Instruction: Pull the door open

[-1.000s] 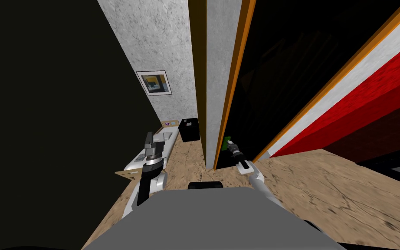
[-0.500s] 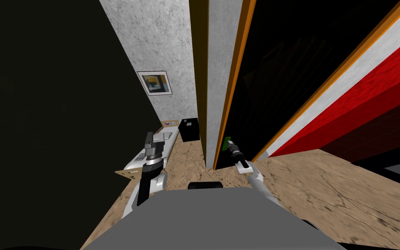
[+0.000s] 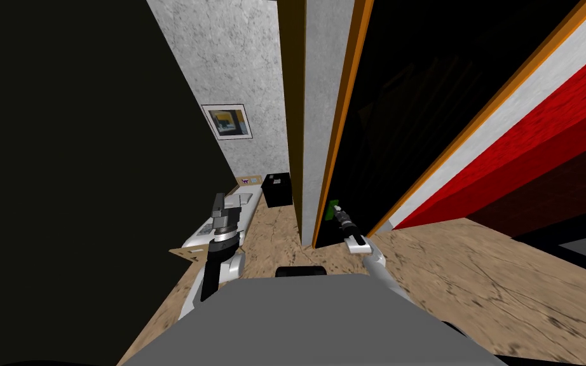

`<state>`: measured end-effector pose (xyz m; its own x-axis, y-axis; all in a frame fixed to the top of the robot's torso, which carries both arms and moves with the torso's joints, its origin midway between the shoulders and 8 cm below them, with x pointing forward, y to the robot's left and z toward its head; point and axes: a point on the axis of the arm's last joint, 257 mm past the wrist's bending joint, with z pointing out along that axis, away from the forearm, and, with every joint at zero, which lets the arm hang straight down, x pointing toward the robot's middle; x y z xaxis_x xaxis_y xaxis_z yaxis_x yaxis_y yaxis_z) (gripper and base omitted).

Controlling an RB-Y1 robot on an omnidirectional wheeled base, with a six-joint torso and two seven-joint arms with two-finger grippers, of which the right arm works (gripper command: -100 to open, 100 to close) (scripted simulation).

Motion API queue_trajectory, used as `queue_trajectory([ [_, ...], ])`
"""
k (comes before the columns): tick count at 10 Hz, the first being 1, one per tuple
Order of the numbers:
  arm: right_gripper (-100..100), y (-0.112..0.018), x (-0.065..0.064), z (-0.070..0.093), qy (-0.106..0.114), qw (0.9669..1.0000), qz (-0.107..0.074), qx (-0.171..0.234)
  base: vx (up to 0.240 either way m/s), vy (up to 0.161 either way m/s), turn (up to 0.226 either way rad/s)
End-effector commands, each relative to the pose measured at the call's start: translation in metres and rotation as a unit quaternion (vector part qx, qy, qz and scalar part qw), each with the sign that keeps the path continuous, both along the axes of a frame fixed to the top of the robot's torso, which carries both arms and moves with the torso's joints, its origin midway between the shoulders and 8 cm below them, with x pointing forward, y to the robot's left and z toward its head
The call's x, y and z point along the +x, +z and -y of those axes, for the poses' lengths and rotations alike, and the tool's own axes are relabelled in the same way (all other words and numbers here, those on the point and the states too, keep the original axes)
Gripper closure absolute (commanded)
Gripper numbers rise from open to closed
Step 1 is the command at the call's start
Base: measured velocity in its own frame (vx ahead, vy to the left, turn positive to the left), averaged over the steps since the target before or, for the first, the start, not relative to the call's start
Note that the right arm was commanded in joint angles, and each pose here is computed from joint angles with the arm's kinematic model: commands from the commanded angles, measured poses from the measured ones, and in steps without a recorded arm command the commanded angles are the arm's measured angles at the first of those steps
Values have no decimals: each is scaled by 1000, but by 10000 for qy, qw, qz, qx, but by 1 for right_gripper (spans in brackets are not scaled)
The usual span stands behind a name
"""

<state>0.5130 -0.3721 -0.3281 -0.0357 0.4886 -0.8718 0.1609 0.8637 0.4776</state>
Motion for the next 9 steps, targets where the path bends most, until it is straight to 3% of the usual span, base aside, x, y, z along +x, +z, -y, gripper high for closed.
queue_trajectory([
  [1,100,-3,-4,19,-228,9995,-59,229,-20,2,-22],
  [2,100,-3,-4,20,-239,9994,-51,263,-8,9,-11],
  [3,100,-11,-6,23,-357,9979,-176,518,-17,0,-7],
  [5,100,-11,-6,25,-412,9967,-140,690,-22,-3,-19],
  [6,100,-20,-9,27,-521,9938,-282,940,-26,5,-19],
  [8,100,-20,-9,29,-593,9909,-232,1184,-19,7,7],
  [9,100,-28,-11,30,-680,9871,-349,1408,-17,-9,-58],
])
